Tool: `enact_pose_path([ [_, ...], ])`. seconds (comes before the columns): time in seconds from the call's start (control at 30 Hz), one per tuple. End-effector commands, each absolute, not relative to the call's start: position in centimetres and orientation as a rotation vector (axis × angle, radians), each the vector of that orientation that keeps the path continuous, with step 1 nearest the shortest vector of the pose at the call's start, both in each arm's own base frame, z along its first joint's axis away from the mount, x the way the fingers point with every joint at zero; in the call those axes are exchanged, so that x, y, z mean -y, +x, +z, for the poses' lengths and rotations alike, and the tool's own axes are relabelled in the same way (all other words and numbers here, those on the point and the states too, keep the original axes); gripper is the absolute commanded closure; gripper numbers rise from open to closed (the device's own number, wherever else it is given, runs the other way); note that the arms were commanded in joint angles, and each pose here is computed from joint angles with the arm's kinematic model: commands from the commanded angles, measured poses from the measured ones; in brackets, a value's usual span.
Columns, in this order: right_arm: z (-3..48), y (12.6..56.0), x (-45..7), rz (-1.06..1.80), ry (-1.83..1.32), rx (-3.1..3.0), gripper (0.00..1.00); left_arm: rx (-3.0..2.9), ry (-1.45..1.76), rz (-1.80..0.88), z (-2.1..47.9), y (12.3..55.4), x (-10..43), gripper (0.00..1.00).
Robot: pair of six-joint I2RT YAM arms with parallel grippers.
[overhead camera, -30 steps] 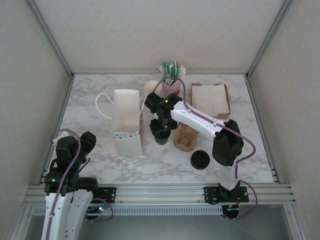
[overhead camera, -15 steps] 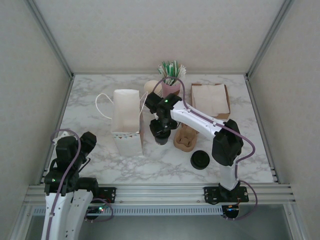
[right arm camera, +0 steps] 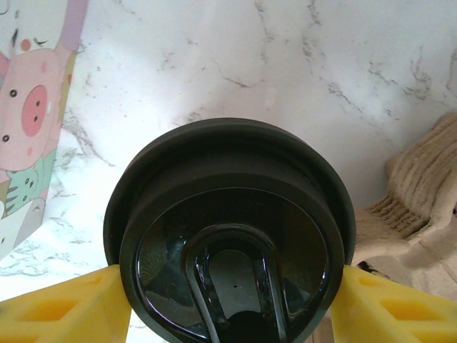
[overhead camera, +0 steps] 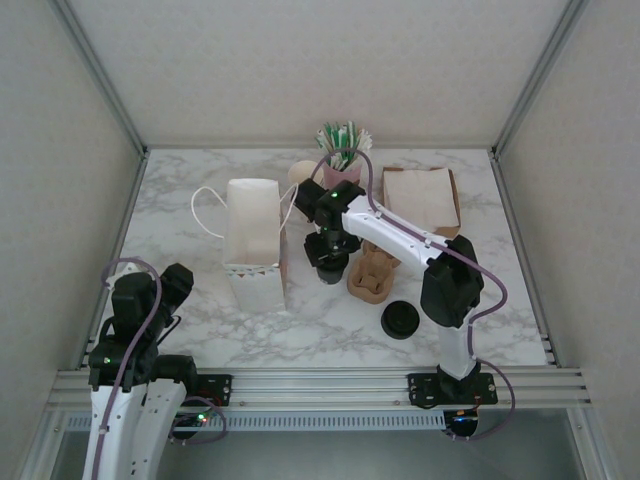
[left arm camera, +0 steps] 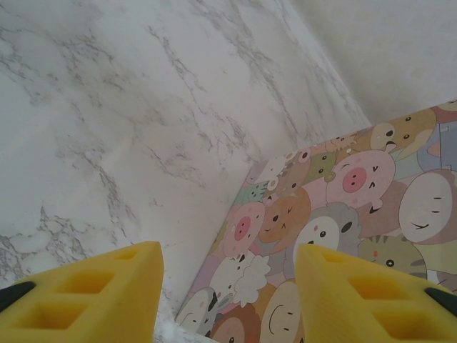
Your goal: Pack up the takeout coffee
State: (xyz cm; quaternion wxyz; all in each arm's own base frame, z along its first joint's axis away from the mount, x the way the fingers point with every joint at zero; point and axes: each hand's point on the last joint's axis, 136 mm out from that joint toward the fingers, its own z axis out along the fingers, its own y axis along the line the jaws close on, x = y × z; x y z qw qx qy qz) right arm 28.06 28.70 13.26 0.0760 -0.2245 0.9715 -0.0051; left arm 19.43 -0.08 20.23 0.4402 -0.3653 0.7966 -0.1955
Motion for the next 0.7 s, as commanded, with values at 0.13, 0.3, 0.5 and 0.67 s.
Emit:
enact_pose_path([
  [0.13, 11.4, 28.3, -25.9, -0.215, -0.604, -2.972, 0.26, -1.951, -0.905, -0.524, 21.2, 19.3, 0.3, 0.48],
  [0.3, 13.0, 28.8, -26.1, -0.164, -0.556, -2.928, 0.23, -1.952, -0.908, -0.534, 21.1, 19.4, 0.4, 0.48],
  [0.5, 14.9, 29.0, -26.9, -0.066, -0.517, -2.887, 0.21, -1.950, -0.907, -0.540, 21.2, 19.5, 0.5, 0.48],
  [0.67, 15.0, 29.2, -27.1, -0.041, -0.494, -2.891, 0.20, -1.950, -0.909, -0.538, 21.2, 19.5, 0.4, 0.48],
])
